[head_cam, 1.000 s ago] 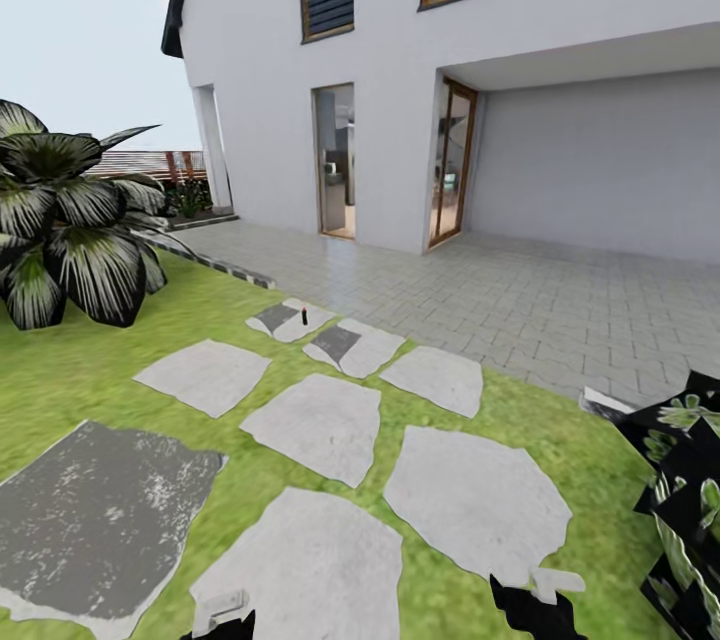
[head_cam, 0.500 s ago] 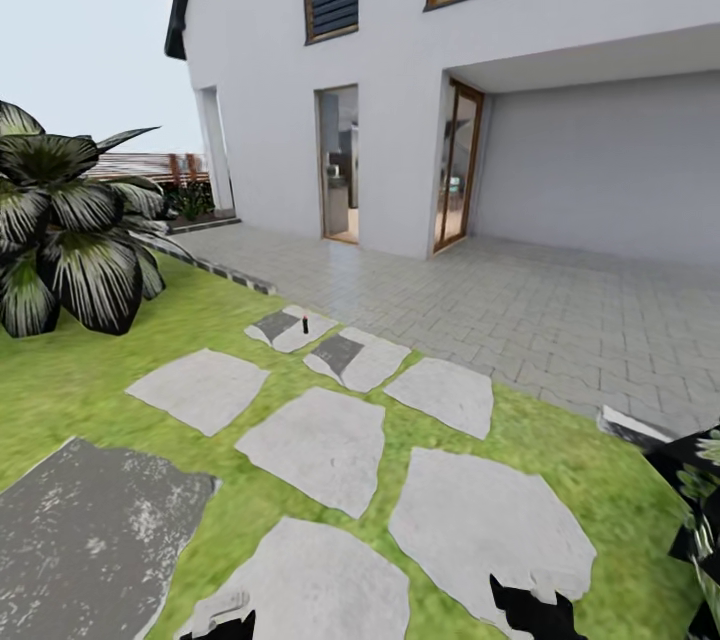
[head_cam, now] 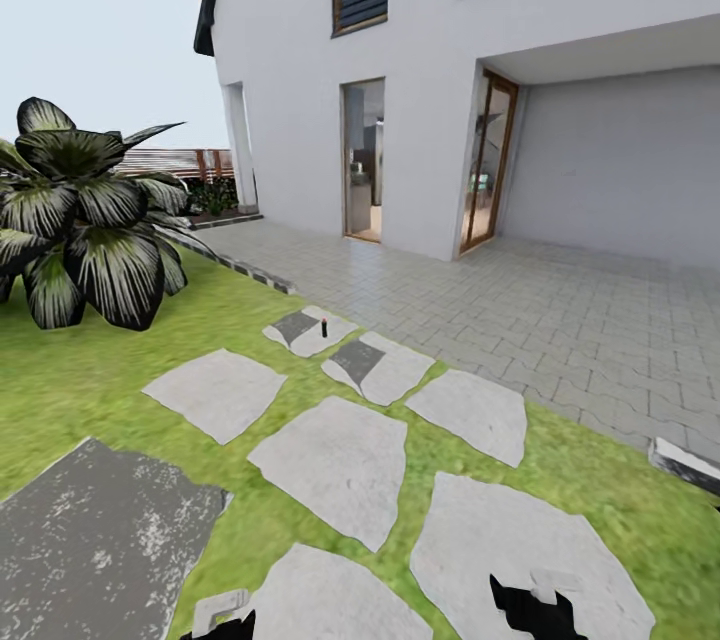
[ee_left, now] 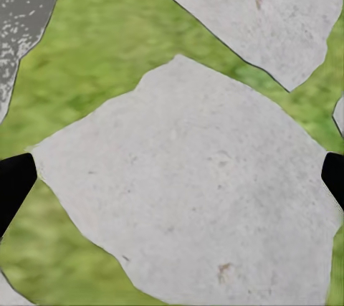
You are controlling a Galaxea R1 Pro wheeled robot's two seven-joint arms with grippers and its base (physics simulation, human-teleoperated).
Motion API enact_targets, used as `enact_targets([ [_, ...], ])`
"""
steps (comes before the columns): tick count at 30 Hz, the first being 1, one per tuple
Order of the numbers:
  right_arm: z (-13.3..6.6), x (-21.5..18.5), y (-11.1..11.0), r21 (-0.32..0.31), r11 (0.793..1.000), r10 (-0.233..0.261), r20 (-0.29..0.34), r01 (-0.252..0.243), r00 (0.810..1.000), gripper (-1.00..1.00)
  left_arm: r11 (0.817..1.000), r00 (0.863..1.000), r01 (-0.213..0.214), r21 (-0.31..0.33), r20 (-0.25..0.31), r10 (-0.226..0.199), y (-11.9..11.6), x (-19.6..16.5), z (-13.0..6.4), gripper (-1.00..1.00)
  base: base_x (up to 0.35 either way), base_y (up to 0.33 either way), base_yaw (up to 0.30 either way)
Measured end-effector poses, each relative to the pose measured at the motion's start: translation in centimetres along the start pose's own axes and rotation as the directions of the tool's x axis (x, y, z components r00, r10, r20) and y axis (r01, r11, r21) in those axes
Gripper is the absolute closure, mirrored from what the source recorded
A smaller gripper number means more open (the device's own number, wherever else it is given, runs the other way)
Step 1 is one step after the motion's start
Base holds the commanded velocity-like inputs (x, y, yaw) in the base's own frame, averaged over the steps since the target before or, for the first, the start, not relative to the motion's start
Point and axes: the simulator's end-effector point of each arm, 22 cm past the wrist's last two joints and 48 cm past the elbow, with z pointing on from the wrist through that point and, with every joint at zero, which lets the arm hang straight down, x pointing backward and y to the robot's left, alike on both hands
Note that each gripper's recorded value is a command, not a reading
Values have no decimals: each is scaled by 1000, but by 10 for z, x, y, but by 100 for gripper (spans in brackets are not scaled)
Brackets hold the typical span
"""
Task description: In the garden, pick up the pesticide atomizer on the floor and spray pesticide onto both trees until each tree trunk is fully covered.
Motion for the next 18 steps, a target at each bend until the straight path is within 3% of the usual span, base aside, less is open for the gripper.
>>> enact_targets([
  [18,0,0,0,0,1000,0,0,0,1000,-100,1000,1000,0,-1,0,0,0,0,0,-100,335,0,7],
])
